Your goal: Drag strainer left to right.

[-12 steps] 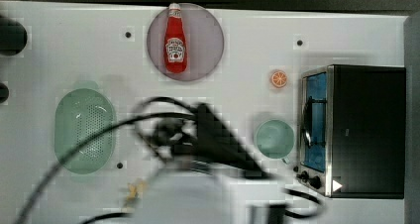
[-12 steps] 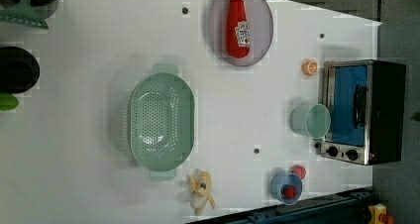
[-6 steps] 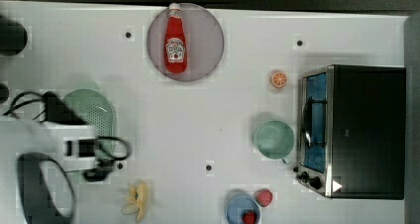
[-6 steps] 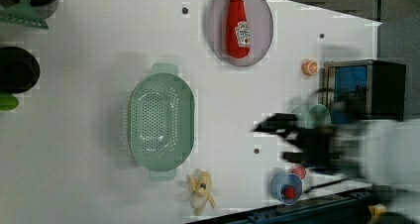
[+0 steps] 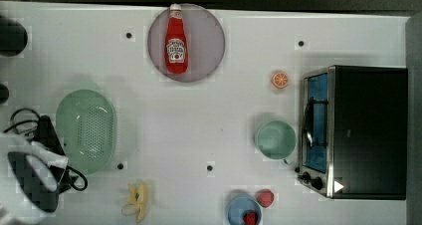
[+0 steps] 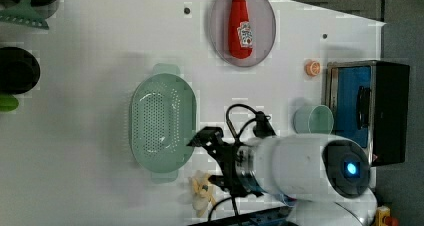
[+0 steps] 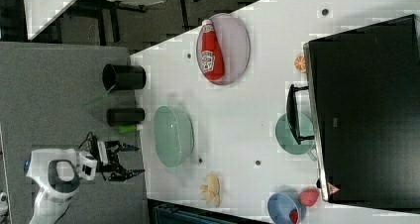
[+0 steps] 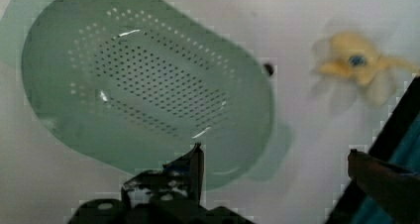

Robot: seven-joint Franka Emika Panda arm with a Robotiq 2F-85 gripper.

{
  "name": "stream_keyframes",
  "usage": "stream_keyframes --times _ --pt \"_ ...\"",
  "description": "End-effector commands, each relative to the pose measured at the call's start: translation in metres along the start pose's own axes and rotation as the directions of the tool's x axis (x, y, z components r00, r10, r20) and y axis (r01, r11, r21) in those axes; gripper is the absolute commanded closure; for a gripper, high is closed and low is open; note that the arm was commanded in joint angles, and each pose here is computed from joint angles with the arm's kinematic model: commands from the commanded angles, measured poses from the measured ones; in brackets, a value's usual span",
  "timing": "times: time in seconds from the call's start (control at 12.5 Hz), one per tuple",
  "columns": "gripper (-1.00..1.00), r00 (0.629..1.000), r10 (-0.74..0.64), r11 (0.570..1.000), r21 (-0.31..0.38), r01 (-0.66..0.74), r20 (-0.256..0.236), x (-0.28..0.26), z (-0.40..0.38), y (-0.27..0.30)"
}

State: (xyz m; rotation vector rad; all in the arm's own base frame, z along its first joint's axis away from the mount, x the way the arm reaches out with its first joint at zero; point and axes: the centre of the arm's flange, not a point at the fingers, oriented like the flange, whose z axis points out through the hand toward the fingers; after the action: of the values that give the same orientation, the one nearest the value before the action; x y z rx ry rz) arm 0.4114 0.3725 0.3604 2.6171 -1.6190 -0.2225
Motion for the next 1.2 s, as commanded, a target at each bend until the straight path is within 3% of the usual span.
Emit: stream_keyframes --times 0.08,0.72,0.96,1.2 --pt "-1.0 0.93 0.365 0.931 0.014 -0.366 0.029 0.045 0.03 -0.026" --pt "-1.0 0.92 0.377 0.925 0.007 -0.38 0.107 0.064 0.149 -0.044" --pt "-1.0 0.925 0.37 0.928 0.014 -0.372 0.083 0.079 0.175 -0.036" --pt "-1.0 0.916 0.389 0.918 0.037 -0.394 0.093 0.093 0.188 -0.033"
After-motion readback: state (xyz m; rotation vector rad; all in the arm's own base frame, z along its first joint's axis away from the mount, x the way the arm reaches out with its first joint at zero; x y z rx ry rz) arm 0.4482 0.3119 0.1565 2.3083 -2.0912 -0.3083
